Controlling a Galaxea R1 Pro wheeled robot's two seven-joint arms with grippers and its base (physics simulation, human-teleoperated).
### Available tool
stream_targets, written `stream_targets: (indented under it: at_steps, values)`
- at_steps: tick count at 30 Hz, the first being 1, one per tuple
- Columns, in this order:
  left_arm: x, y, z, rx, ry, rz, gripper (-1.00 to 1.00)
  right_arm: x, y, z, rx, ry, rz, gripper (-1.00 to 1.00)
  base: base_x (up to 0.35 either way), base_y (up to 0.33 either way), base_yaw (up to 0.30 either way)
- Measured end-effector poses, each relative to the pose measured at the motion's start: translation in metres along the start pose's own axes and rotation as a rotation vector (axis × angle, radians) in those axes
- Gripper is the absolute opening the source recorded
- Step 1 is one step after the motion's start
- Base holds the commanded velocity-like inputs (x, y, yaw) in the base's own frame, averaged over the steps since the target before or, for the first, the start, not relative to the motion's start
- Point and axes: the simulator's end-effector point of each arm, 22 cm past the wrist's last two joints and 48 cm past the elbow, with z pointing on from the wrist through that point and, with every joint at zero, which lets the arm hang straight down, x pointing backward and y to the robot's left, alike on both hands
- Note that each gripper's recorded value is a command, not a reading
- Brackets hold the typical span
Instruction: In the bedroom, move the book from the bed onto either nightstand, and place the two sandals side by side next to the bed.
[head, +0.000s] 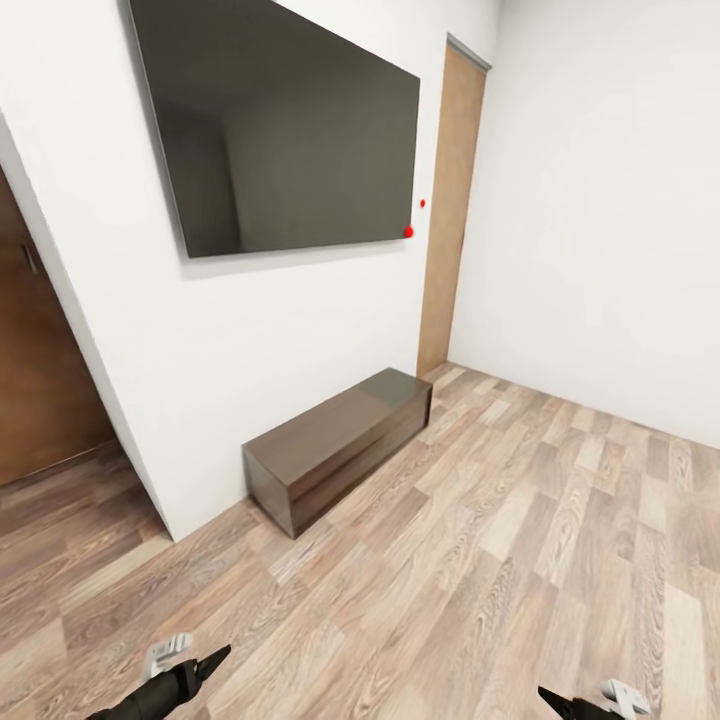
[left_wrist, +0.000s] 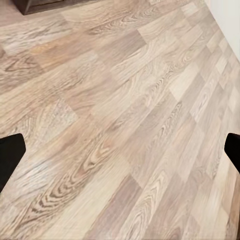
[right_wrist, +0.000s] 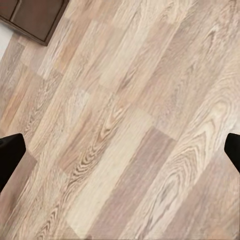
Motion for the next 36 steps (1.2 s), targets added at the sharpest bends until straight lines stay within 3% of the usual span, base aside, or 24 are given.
stream_targets:
  at_steps: [27, 36]
  values:
    - [0.0, 0.0, 0.0, 0.0, 0.0, 0.0, 1.0, -0.0005, 0.0009, 0.0001, -0.004, -0.001, -0.001, 1.0, 0.33, 0.0, -0.001]
    - [0.0, -0.0001, 0.0002, 0.0, 0.0, 0.0, 1.0, -0.0004, 0.0009, 0.0, -0.004, -0.001, -0.001, 1.0, 0.316, 0.0, -0.174]
